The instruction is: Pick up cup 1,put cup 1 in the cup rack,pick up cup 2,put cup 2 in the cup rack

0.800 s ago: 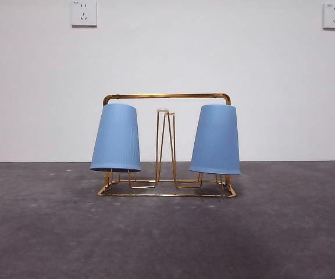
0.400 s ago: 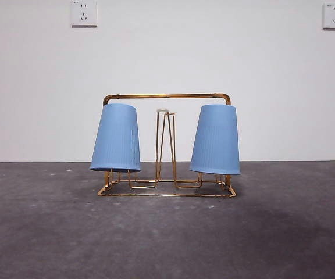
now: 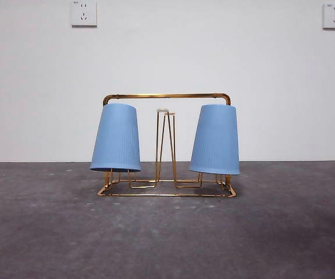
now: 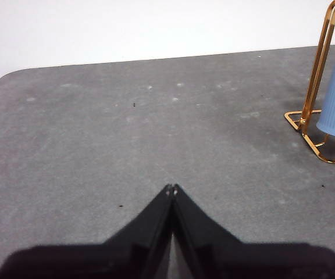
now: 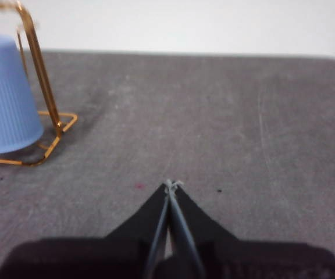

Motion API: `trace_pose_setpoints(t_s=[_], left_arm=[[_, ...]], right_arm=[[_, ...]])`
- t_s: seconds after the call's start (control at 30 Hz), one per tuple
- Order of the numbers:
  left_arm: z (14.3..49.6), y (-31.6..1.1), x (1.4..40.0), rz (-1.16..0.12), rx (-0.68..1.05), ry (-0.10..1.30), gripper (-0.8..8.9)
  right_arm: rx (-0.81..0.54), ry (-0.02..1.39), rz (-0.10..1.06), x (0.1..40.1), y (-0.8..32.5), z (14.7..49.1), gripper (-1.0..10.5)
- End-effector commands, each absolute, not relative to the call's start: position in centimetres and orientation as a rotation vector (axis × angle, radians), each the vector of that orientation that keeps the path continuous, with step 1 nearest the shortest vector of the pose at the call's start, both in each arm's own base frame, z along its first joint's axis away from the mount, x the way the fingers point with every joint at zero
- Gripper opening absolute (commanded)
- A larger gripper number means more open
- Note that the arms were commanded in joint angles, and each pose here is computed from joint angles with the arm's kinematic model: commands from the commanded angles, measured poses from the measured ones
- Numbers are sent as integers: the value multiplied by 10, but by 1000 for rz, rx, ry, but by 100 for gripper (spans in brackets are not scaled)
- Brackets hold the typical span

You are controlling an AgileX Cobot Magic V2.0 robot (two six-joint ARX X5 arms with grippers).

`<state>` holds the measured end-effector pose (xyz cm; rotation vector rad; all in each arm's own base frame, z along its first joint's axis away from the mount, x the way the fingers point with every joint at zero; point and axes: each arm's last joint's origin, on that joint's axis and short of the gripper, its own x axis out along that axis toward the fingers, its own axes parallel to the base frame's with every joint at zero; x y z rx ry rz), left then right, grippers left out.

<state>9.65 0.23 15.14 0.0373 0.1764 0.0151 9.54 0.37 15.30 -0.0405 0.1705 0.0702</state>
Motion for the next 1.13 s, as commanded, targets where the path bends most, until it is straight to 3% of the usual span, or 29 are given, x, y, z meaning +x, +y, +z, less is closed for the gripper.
trace_pose_setpoints(t_s=[0.03, 1.13], left_arm=[[148, 3, 97, 18, 30, 182, -3], [148, 3, 97, 18, 30, 192, -3]], right_arm=[[-28, 172, 65, 96, 4, 150, 2], [-26, 174, 62, 96, 3, 150, 2]])
